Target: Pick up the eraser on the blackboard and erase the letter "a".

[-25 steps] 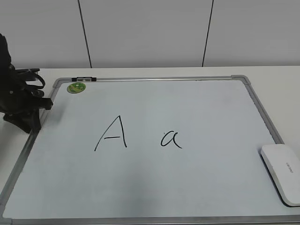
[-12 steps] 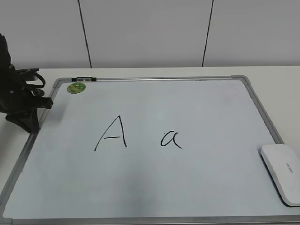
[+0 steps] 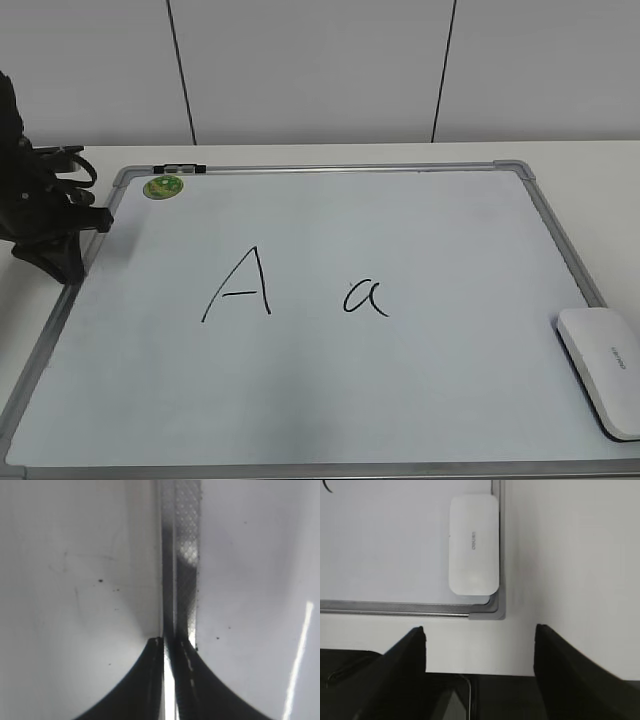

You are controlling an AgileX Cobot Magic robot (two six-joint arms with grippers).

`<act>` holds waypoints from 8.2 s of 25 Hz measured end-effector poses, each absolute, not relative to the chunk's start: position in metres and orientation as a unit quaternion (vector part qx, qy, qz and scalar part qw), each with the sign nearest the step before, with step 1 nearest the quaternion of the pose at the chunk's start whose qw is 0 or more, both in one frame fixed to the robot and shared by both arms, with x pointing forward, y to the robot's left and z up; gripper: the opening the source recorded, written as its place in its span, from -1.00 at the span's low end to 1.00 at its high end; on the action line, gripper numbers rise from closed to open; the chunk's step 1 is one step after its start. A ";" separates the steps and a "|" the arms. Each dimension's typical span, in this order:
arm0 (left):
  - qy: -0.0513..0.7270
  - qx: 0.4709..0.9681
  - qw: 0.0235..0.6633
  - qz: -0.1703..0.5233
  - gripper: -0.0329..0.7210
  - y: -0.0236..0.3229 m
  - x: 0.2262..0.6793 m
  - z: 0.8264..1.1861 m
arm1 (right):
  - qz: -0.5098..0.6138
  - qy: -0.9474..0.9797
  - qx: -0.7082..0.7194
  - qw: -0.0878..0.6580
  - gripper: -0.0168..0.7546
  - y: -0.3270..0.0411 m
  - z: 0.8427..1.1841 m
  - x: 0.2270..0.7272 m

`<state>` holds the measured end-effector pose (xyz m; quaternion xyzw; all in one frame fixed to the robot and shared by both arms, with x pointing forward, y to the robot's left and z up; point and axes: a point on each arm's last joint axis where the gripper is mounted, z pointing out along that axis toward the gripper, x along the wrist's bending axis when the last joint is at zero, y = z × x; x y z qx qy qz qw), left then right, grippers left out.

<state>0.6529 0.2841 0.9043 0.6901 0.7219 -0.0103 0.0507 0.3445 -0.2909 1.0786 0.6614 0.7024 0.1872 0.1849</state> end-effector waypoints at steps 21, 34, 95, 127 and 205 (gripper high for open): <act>0.724 0.688 0.054 -0.014 -0.77 0.283 0.653 0.905 | 0.068 0.721 0.687 0.052 0.78 -0.275 0.995 0.459; 0.724 0.688 0.054 -0.014 -0.74 0.283 0.653 0.905 | 0.031 0.703 0.710 0.018 0.78 -0.284 0.964 0.503; 0.725 0.687 0.054 -0.016 -0.63 0.283 0.653 0.905 | 0.015 0.776 0.630 -0.026 0.41 -0.200 0.973 0.603; 0.725 0.687 0.054 -0.016 -0.60 0.283 0.653 0.905 | -0.006 0.831 0.554 -0.044 0.41 -0.099 0.923 0.634; 0.724 0.688 0.051 -0.017 -0.60 0.283 0.652 0.905 | -0.038 0.705 0.708 -0.012 0.40 -0.278 0.943 0.627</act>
